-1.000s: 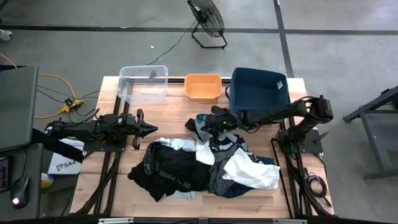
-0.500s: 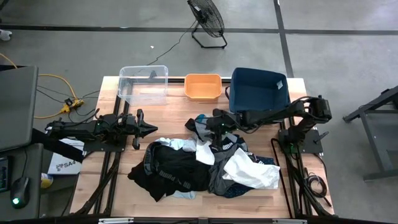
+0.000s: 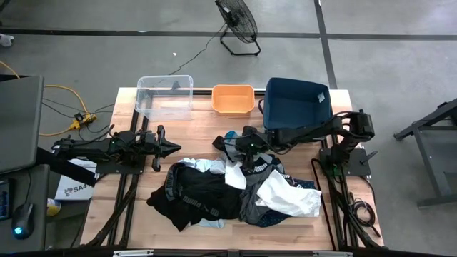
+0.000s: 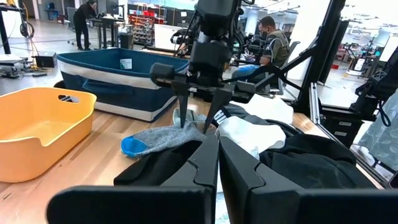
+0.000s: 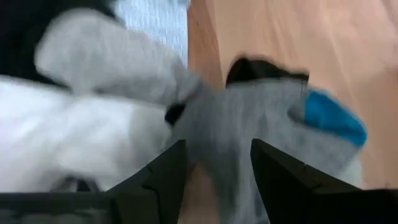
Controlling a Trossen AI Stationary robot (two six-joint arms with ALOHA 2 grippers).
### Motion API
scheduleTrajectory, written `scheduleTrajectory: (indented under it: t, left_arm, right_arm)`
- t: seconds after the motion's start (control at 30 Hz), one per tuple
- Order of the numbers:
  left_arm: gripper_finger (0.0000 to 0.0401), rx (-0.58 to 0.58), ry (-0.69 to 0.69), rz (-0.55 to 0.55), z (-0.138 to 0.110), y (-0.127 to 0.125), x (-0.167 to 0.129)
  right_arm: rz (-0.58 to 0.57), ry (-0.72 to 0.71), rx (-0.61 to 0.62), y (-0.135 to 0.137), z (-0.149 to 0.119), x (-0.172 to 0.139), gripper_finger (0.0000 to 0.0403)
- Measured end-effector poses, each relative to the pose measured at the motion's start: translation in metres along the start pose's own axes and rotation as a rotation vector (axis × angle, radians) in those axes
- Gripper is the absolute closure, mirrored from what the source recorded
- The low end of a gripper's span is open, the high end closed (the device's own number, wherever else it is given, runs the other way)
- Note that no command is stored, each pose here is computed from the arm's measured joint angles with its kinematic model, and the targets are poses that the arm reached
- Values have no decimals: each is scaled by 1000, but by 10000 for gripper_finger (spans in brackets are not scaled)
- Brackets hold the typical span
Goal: Pick & Place Cloths
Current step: Put the gray sock into the yellow bin
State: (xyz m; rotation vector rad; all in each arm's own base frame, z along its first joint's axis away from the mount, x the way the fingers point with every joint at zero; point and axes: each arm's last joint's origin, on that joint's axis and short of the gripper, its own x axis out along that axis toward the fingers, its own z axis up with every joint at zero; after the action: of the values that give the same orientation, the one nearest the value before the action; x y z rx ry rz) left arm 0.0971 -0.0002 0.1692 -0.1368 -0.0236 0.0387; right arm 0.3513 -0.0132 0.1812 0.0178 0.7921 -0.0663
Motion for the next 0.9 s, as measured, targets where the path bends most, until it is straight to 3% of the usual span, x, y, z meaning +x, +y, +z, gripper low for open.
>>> scheduleTrajectory:
  t: [0.3,0.57,0.9]
  left_arm:
    - [389,0,0,-2,0,0,0]
    - [389,0,1,-3,0,0,0]
    - [389,0,1,-4,0,0,0]
  right_arm:
    - [-34,33,-6,-5,-5,4,281]
    - [-32,-23,-4,-5,1,4,389]
    - [-36,-99,2,-4,22,-10,397]
